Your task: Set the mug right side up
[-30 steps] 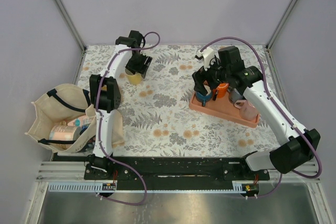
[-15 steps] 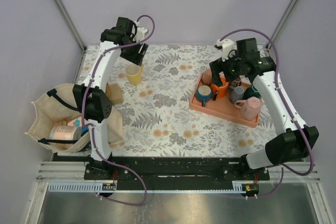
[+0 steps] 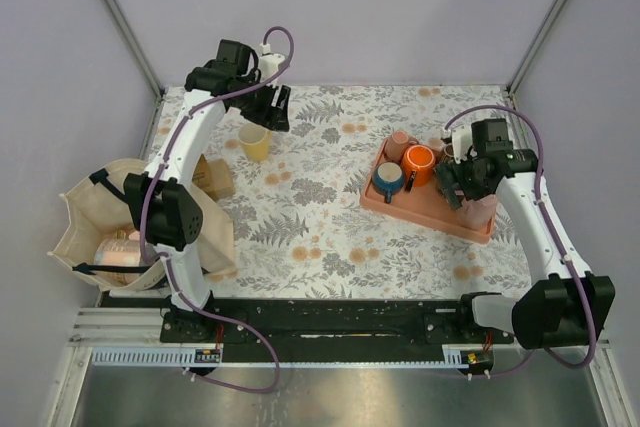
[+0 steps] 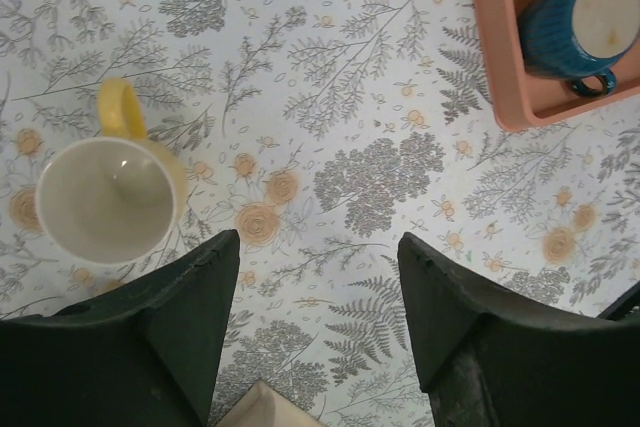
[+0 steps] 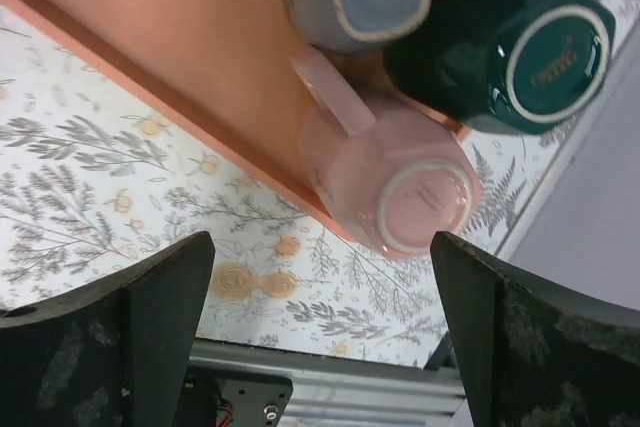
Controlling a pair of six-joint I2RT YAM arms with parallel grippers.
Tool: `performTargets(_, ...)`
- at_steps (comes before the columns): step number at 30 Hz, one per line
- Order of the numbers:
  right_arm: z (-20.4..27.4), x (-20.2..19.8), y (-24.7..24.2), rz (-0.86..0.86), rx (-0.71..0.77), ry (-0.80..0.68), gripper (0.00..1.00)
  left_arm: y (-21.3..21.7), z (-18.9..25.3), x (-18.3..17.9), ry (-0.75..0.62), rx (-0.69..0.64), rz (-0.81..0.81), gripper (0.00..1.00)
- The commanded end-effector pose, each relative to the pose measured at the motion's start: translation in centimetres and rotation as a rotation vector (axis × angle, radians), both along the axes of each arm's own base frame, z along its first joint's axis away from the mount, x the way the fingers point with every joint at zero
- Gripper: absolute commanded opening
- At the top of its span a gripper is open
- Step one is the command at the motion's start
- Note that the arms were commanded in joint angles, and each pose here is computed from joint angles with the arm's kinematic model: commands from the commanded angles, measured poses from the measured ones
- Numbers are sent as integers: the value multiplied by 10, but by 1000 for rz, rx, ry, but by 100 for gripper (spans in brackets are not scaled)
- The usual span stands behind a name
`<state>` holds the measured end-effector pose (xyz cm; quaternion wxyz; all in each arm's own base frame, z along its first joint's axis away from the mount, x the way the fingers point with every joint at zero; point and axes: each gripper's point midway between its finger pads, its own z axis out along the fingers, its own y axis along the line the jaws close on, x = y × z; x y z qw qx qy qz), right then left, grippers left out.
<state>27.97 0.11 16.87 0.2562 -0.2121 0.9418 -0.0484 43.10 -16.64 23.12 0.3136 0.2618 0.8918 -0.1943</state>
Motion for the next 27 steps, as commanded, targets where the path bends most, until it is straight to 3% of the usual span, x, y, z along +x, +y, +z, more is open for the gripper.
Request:
performTargets(1, 10, 9, -36, -159, -104, -83, 100, -25, 31, -9, -48, -120, -62, 68)
performTargets(10, 2, 32, -75, -283, -127, -47, 99, -51, 50, -39, -31, -245, -213, 67)
performTargets(17, -24, 33, -61, -253, -40, 43, 99, -63, 61, -48, -83, -278, -277, 67)
performTargets(27, -44, 19, -30, -202, 117, 152, 87, -92, 56, -67, -153, -262, -408, 66)
